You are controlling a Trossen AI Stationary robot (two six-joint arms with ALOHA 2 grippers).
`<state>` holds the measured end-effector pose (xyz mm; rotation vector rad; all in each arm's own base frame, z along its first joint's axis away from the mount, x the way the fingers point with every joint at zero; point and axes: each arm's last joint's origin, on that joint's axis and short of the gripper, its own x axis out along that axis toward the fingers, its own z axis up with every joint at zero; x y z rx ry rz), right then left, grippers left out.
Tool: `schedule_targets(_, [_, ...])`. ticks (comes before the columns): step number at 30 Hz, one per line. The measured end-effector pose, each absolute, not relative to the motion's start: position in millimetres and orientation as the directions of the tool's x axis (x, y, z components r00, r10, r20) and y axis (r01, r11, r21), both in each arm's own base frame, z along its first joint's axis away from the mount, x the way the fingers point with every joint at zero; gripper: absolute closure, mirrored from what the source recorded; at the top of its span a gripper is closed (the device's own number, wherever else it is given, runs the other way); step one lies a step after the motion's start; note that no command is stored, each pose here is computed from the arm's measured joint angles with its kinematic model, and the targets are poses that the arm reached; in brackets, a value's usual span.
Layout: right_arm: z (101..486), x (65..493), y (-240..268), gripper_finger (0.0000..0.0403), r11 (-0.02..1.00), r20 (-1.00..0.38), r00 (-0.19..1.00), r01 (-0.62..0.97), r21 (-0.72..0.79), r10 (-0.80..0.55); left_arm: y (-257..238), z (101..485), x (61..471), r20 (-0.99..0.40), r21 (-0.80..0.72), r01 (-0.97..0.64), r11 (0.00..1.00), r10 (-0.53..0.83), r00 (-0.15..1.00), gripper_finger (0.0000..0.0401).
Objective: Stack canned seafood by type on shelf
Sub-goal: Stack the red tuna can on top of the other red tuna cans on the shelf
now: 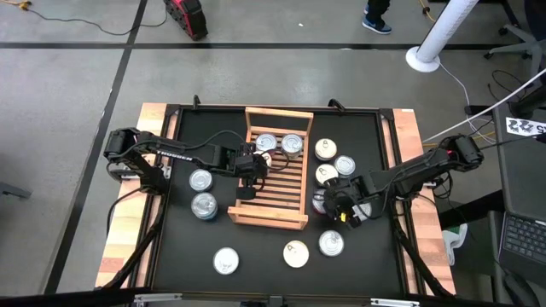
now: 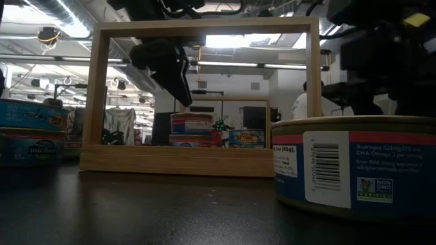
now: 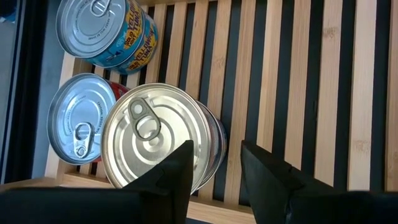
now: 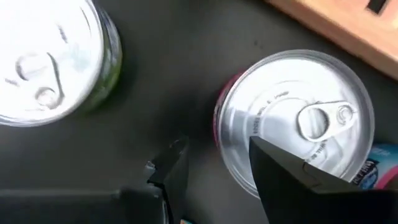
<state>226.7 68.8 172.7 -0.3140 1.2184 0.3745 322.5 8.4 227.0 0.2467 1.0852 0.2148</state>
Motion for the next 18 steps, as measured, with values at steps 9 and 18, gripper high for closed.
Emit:
schedule_targets(9, [159.3, 230.7, 76.3, 0.0237, 0.88, -0.955, 0.293, -0.442, -0.171, -0.038, 8.3, 227.3, 322.9, -0.842, 0.304, -0.048, 0.952, 0.292, 0.455, 0.0274])
schedule_targets(18, [158.5, 231.1, 75.9, 0.0305, 0.881, -0.955, 0.295, -0.439, -0.176, -0.044, 8.3, 227.3, 322.9, -0.842, 0.303, -0.049, 0.952, 0.292, 0.455, 0.0274])
